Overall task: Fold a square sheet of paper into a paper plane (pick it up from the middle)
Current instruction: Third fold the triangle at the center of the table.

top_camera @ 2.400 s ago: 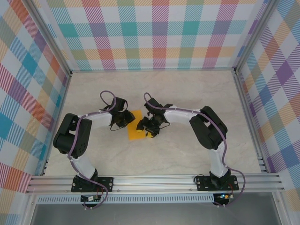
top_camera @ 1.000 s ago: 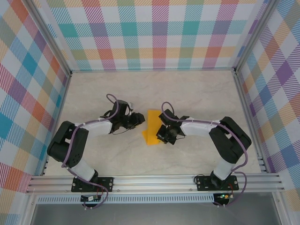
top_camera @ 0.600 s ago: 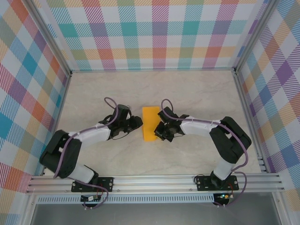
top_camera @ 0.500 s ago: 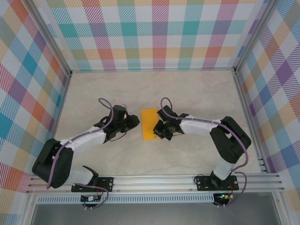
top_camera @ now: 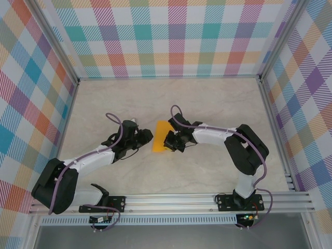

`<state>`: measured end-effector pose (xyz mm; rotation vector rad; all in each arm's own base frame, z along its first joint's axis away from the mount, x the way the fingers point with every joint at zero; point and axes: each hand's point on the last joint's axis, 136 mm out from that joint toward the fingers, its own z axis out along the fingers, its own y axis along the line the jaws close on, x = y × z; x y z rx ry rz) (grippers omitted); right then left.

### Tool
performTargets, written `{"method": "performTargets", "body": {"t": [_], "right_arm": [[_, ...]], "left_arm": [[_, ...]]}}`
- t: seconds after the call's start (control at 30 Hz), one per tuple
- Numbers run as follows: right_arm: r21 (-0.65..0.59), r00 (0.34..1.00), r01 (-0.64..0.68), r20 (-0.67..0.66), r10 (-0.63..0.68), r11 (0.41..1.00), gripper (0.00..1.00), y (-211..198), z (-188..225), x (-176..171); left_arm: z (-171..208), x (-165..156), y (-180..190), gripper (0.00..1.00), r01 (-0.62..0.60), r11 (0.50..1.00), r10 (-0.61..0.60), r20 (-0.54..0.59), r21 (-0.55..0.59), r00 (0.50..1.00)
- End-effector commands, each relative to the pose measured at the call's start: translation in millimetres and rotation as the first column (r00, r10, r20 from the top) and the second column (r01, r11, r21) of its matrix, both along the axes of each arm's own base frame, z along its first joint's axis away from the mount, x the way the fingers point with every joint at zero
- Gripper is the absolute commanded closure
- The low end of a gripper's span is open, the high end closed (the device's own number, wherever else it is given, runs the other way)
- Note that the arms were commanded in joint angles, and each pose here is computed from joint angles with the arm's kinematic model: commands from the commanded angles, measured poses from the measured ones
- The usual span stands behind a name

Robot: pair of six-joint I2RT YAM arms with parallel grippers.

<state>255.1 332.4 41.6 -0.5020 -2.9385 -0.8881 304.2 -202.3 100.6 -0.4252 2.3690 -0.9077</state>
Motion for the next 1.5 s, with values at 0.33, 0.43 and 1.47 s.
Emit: {"method": "performTargets", "body": {"t": [0.33, 0.43, 1.47], "right_arm": [[0.018, 1.000, -0.008, -0.012, 0.008, 1.000, 0.86, 4.4, -0.6, -3.2], [0.041, 1.000, 0.017, 0.000, -0.017, 0.999, 0.81, 3.4, 1.3, -0.9], [0.008, 0.998, 0.027, -0.049, -0.026, 1.000, 1.00, -23.6, 11.8, -22.3]], "left_arm": [[-19.0, 31.5, -33.2, 0.82, 0.114, 0.993, -0.114, -0.041, -0.017, 0.993], [-25.5, 41.4, -35.1, 0.83, 0.120, 0.993, -0.121, -0.053, -0.017, 0.991], [-29.5, 48.3, -47.7, 0.85, 0.196, 0.977, -0.201, -0.064, -0.080, 0.978]]}}
